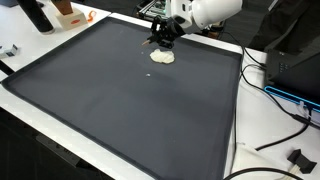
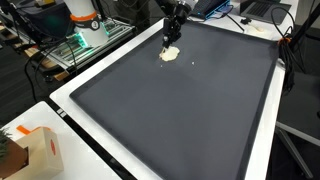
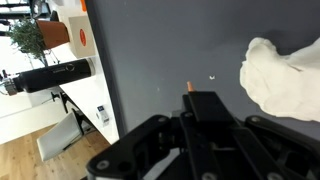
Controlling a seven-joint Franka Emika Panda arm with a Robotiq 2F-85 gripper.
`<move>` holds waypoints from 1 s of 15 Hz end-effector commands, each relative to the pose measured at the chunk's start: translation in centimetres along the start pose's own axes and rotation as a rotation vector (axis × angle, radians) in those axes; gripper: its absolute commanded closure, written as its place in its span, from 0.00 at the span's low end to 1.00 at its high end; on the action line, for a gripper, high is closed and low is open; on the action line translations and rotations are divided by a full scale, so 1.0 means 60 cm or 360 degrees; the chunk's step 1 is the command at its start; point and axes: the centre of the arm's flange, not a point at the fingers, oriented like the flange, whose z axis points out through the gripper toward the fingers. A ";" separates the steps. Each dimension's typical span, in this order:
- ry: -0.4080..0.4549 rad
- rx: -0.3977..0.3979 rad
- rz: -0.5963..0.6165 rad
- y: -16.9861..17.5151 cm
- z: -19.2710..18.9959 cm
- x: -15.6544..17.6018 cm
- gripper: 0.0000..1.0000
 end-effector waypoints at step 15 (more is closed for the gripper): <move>-0.0155 0.0865 -0.0534 0.179 -0.092 0.019 0.97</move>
